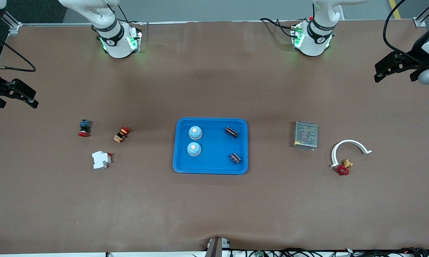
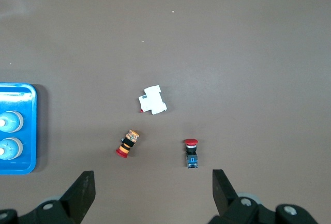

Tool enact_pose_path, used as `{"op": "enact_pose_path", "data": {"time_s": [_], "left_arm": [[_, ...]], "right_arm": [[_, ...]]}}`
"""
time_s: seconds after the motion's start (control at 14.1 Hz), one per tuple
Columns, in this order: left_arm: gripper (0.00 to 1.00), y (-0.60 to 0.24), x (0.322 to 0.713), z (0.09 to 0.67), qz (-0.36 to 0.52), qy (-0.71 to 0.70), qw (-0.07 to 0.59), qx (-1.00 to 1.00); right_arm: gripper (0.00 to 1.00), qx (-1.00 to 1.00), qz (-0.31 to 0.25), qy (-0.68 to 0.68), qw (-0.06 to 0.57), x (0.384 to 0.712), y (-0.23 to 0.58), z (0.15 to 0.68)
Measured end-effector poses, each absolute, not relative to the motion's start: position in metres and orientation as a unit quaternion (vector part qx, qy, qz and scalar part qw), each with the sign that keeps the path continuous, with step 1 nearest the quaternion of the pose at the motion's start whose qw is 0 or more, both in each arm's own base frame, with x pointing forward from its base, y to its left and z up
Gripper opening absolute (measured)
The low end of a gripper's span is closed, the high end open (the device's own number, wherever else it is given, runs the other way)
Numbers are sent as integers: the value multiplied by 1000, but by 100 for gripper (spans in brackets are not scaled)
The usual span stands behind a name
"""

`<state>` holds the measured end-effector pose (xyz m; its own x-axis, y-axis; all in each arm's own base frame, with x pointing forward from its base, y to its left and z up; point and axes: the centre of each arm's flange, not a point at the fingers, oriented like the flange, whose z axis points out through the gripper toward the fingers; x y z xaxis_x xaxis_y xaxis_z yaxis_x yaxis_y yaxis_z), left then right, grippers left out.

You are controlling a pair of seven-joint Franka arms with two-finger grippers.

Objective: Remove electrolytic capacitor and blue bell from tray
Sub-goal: 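Move the left gripper to a capacitor while the right gripper reaches a bell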

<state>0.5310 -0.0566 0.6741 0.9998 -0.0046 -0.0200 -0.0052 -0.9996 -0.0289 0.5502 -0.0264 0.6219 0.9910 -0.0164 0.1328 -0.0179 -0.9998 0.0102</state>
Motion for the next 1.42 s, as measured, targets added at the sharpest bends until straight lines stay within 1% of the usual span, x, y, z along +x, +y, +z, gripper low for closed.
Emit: {"op": "enact_pose_path", "data": {"time_s": [0.43,0.71,1.06,1.42], "left_arm": [[100,-57,533,670,15,2,15,-1000],[100,-59,545,644,40,5,15,-999],[100,-66,563,593,80,4,16,-997],[100,-116,572,511,79,-16,21,-997]], "right_arm": [[100,998,66,-9,6,550,-26,621],[100,998,62,-6,0,550,-22,618],[100,997,48,-40,-36,556,11,605],[100,996,24,-72,-40,555,102,587]]}}
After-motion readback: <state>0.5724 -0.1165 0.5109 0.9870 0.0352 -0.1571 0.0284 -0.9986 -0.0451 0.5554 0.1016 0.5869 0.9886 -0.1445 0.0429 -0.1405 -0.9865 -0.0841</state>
